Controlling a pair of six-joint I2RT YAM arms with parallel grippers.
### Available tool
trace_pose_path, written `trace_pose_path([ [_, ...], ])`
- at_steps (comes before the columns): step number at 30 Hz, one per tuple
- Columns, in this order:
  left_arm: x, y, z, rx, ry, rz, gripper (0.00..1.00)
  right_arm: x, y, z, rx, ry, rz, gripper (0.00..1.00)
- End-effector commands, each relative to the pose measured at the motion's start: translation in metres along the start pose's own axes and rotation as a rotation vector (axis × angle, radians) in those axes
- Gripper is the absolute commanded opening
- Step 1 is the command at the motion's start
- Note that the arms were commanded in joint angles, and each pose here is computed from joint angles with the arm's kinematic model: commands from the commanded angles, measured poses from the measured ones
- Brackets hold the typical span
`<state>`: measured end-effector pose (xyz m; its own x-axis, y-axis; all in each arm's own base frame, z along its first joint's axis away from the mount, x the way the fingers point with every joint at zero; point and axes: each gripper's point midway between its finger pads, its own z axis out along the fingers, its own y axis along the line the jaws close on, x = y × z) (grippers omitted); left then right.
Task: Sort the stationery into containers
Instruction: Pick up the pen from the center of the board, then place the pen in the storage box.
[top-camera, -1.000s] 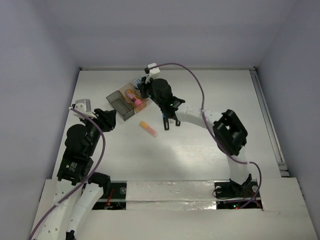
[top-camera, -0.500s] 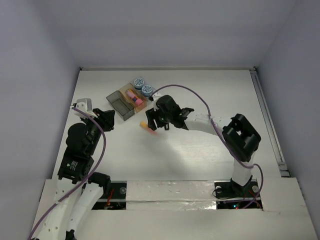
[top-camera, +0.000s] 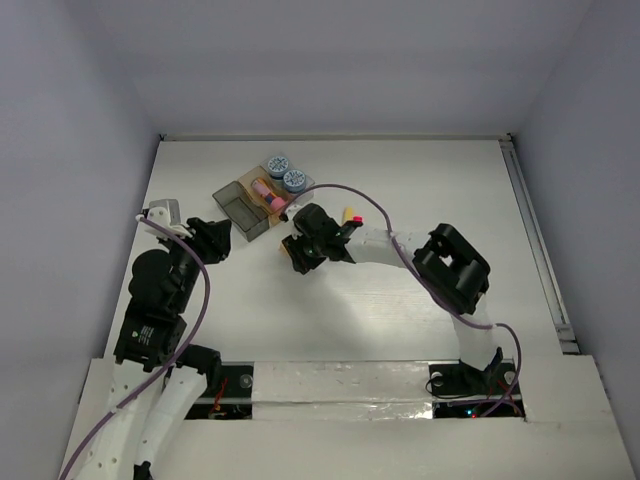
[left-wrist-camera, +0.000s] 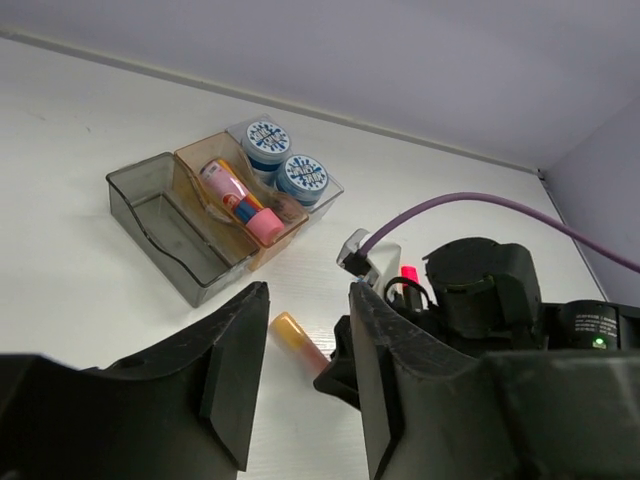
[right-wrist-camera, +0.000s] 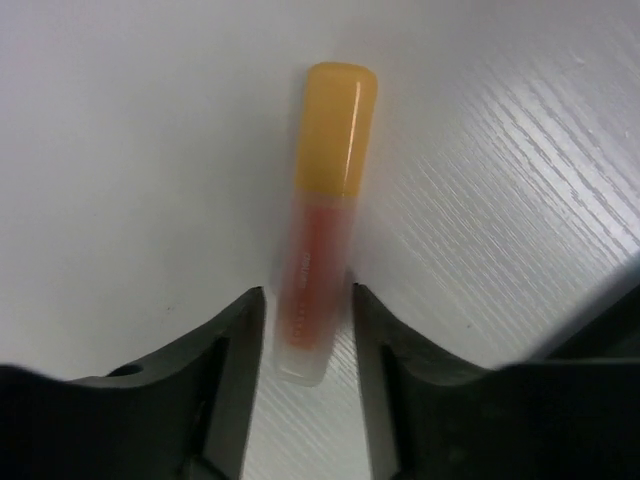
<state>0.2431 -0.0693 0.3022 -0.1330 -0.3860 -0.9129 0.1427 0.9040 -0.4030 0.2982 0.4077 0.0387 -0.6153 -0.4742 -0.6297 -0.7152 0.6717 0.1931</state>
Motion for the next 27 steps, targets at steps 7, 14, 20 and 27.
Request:
trace_pose_path([
  [7,-0.017,-0.007,-0.006,0.044,-0.079,0.000,0.37,-0.018,0.006,-0.003,0.062,-0.040,-0.022,0.12],
  [14,-0.023,-0.006,-0.010,0.039,-0.100,-0.002,0.37,-0.065,0.026,-0.044,-0.008,-0.195,-0.019,0.07],
  [20,-0.025,-0.005,-0.010,0.032,-0.109,-0.002,0.37,-0.111,0.055,-0.063,-0.134,-0.321,-0.024,0.08],
  [27,-0.022,-0.003,-0.007,0.027,-0.093,-0.002,0.38,-0.190,0.067,-0.036,-0.154,-0.487,-0.005,0.08],
])
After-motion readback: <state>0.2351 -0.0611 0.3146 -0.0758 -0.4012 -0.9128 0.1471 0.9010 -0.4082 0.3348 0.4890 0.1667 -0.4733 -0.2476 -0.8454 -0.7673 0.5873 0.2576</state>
